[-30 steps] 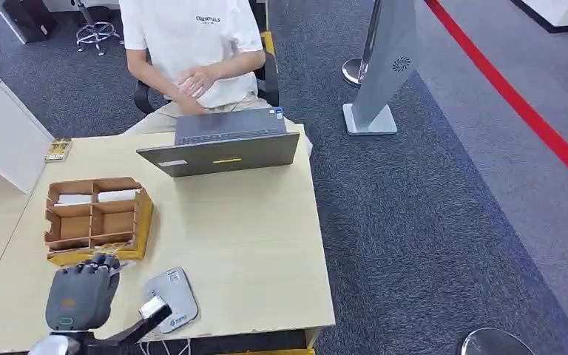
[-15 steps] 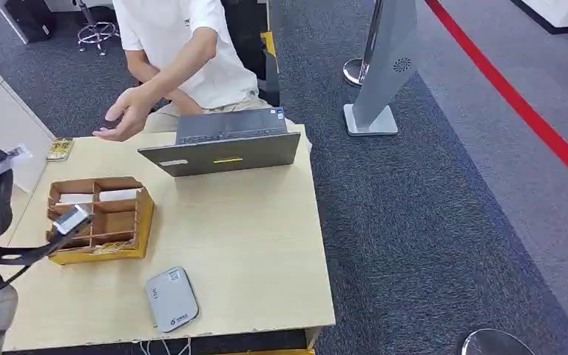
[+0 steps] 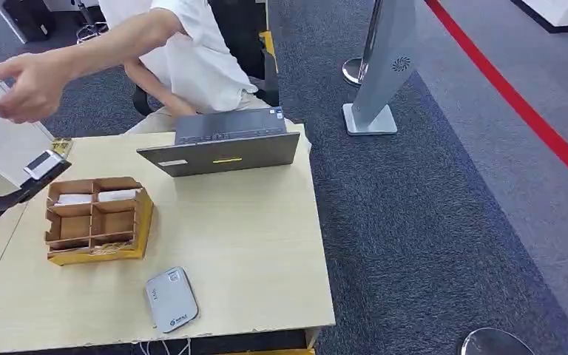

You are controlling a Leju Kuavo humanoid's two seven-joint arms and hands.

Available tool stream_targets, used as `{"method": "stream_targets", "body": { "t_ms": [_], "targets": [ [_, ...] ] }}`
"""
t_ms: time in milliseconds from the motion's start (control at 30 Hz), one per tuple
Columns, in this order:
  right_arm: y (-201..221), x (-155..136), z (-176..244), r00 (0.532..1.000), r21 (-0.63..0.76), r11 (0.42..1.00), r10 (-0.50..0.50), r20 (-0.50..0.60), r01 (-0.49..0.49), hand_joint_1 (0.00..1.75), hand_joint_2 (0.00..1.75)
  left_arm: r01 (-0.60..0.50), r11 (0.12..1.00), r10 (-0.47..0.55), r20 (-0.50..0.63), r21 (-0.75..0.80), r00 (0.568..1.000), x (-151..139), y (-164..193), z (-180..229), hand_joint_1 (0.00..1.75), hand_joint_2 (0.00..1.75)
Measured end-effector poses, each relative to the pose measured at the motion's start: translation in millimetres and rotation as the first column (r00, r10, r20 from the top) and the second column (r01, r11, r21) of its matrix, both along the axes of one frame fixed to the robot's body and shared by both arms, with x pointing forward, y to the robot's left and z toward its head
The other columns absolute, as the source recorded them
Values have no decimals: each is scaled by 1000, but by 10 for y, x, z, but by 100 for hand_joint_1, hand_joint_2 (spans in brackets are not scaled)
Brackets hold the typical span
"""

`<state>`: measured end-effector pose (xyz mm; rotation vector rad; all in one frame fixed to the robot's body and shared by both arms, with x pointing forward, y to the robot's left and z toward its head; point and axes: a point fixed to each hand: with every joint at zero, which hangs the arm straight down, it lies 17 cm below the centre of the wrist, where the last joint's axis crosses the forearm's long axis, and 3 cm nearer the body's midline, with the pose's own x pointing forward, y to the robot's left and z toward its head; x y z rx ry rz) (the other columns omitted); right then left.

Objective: Pass the card to the sensor for recognition and then transmit it.

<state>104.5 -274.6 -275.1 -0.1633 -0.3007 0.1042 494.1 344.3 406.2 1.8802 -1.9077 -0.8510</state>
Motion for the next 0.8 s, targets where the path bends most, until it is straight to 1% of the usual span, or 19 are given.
{"method": "stream_targets", "body": {
  "t_ms": [333, 600, 633, 800],
  "targets": [
    [0, -9, -2, 1000, 0, 1000, 1, -4, -1, 0, 175, -11, 1000, 11, -24, -3, 1000, 64, 34, -39, 175, 175],
    [7, -22, -6, 1000, -3, 1000, 16, -12, -16, 0, 175, -41, 999, 41, -72, -1, 997, 355, 51, 189, 175, 175],
    [7, -22, -6, 1000, -3, 1000, 18, -13, -18, 0, 175, -42, 999, 42, -75, 1, 996, 381, 44, 212, 0, 175],
    [6, -18, -5, 1000, -3, 1000, 16, -10, -17, 0, 175, -31, 999, 28, -90, -34, 996, 450, 48, 236, 0, 175]
  ]
}}
